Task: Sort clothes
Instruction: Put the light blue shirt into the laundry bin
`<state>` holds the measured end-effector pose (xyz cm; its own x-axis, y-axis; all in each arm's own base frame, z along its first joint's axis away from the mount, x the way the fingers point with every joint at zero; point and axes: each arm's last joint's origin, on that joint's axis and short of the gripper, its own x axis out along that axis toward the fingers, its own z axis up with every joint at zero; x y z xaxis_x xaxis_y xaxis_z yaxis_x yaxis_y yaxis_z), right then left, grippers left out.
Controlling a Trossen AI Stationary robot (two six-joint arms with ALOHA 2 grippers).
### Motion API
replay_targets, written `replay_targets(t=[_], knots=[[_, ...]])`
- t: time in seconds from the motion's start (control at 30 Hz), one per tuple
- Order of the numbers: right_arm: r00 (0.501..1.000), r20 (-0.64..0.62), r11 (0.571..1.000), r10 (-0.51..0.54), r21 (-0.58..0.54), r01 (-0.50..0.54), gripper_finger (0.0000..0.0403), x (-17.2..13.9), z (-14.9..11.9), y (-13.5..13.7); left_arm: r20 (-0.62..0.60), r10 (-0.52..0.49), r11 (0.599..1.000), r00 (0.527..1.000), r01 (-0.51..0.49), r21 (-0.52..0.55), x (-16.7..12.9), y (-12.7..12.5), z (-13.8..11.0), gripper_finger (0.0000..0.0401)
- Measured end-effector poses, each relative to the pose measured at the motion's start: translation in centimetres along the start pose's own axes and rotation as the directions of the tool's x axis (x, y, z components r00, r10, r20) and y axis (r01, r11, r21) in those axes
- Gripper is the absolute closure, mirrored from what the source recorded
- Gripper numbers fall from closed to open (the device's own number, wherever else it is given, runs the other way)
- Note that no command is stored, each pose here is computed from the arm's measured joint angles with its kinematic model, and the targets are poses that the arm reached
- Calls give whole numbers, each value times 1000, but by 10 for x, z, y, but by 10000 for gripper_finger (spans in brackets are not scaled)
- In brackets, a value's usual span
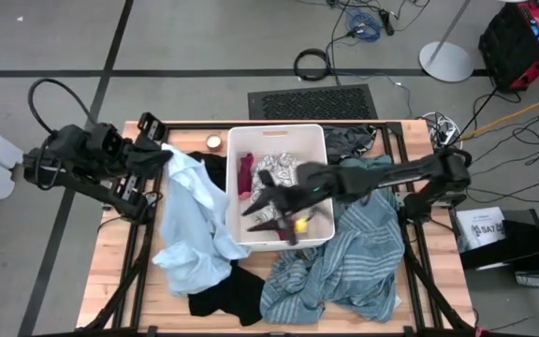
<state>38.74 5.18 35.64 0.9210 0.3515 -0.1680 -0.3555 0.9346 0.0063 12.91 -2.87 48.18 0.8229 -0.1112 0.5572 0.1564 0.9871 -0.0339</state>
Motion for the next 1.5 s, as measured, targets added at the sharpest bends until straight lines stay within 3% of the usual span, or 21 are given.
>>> replay_targets(t=[0.17,0.57,0.8,0.97,1.07,1.23,1.5], knots=[[971,-120,979,-205,-8,206,232,39,-15,-1,14,2,1000,1000,-2,-2,-4,0,5,400],[965,-136,973,-223,38,230,232,75,-34,7,-9,0,1000,1000,0,2,-15,1,11,400],[973,-50,972,-226,52,228,232,87,-38,8,-21,0,1000,1000,1,25,-15,1,10,400],[954,-39,954,-297,33,298,235,91,-42,6,-20,-3,1000,1000,3,25,-15,1,10,400],[938,-14,938,-346,13,346,269,90,-39,5,-18,-4,1000,1000,4,24,-15,1,10,400],[946,24,945,-325,-43,325,387,90,-35,6,-19,-3,1000,1000,4,24,-15,1,10,400],[950,35,946,-310,-88,312,401,82,-13,8,-21,-3,1000,1000,4,18,-15,1,10,400]])
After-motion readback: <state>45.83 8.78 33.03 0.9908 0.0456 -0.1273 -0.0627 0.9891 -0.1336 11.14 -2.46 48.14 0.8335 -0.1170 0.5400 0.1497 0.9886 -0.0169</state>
